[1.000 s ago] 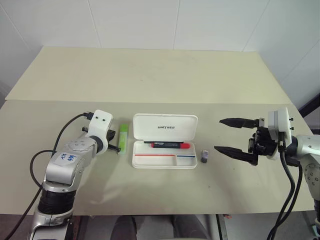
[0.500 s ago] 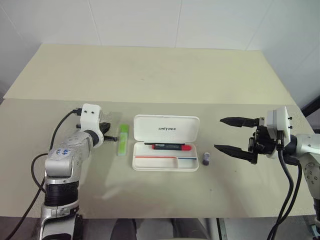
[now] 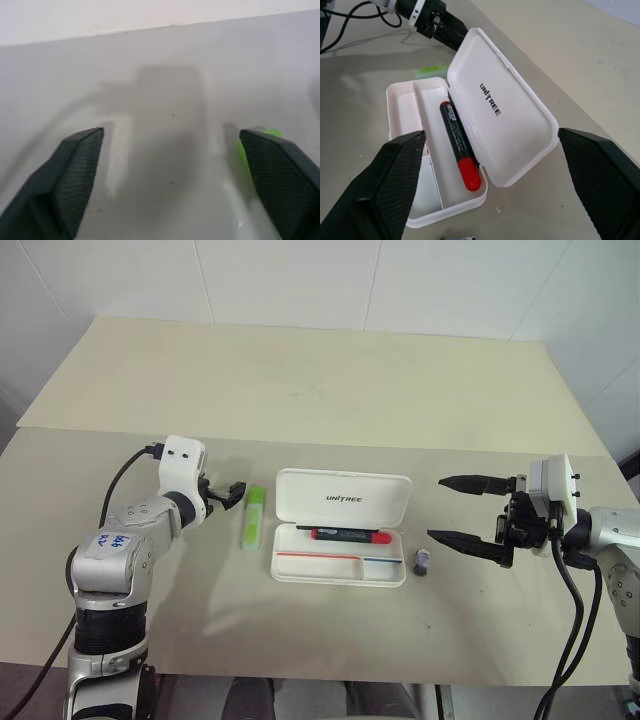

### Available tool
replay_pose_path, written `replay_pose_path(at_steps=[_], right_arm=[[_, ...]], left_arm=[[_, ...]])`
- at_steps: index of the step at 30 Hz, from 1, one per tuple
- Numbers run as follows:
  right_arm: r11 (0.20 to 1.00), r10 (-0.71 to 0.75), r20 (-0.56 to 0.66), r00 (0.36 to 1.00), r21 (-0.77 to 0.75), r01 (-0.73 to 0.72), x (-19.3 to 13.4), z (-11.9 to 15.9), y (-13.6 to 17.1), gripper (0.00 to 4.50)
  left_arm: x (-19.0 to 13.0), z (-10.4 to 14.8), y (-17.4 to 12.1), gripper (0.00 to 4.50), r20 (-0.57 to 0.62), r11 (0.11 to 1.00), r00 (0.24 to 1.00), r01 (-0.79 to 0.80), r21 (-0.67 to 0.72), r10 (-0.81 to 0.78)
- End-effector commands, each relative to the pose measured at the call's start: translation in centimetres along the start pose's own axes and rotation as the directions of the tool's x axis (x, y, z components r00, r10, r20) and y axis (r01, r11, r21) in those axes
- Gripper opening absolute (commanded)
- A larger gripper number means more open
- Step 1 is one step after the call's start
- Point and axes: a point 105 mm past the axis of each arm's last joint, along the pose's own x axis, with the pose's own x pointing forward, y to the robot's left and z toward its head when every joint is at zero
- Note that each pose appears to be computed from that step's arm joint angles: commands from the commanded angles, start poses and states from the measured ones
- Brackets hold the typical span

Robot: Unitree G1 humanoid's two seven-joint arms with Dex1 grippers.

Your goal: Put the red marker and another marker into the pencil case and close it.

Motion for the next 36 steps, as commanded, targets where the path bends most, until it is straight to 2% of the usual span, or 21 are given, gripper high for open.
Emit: replay_pose_path(at_steps=[1, 7, 12, 17, 24, 27, 34, 35, 36], right_arm=[[0.999, -0.001, -0.001, 1.000, -0.035, 0.001, -0.4, 0.6, -0.1, 4.50], [0.999, 0.004, 0.001, 1.000, -0.034, -0.004, -0.9, 0.5, -0.1, 4.50], [0.999, -0.003, -0.006, 1.000, -0.035, 0.003, -1.2, 0.3, -0.2, 4.50], [1.000, -0.006, -0.014, 1.000, -0.030, 0.006, -1.2, 0.0, -0.3, 4.50], [0.999, -0.010, -0.025, 1.000, -0.032, 0.010, -1.3, -0.2, -0.4, 4.50], [0.999, -0.012, -0.026, 1.000, -0.033, 0.011, -1.2, -0.3, -0.4, 4.50], [0.999, -0.017, -0.026, 1.000, -0.034, 0.016, -1.2, -0.3, -0.3, 4.50], [0.999, -0.017, -0.026, 1.000, -0.035, 0.017, -1.1, -0.3, -0.3, 4.50], [0.999, -0.018, -0.027, 0.999, -0.035, 0.017, -1.1, -0.3, -0.3, 4.50]], left_arm=[[-0.9, 0.9, 0.1, 4.48, 0.017, 0.992, 0.998, -0.059, 0.115, 0.058], [-1.7, -0.4, -2.4, 4.48, -0.045, 0.988, 0.999, 0.037, 0.148, -0.031], [-1.8, -0.2, -4.3, 4.48, -0.027, 0.990, 0.997, 0.078, 0.120, -0.075], [-1.4, -0.5, -4.2, 4.48, -0.040, 0.993, 0.998, 0.052, 0.110, -0.048], [-1.0, -3.1, -4.3, 4.48, -0.150, 0.992, 0.988, 0.057, 0.109, -0.040], [-1.0, -4.2, -5.3, 4.48, -0.215, 0.986, 0.972, 0.120, 0.115, -0.093], [-0.6, -5.0, -4.7, 4.48, -0.254, 0.989, 0.966, 0.081, 0.126, -0.047], [-0.7, -5.2, -4.5, 4.06, -0.265, 0.989, 0.963, 0.074, 0.127, -0.038], [-0.8, -5.4, -4.4, 3.86, -0.273, 0.989, 0.961, 0.071, 0.129, -0.034]])
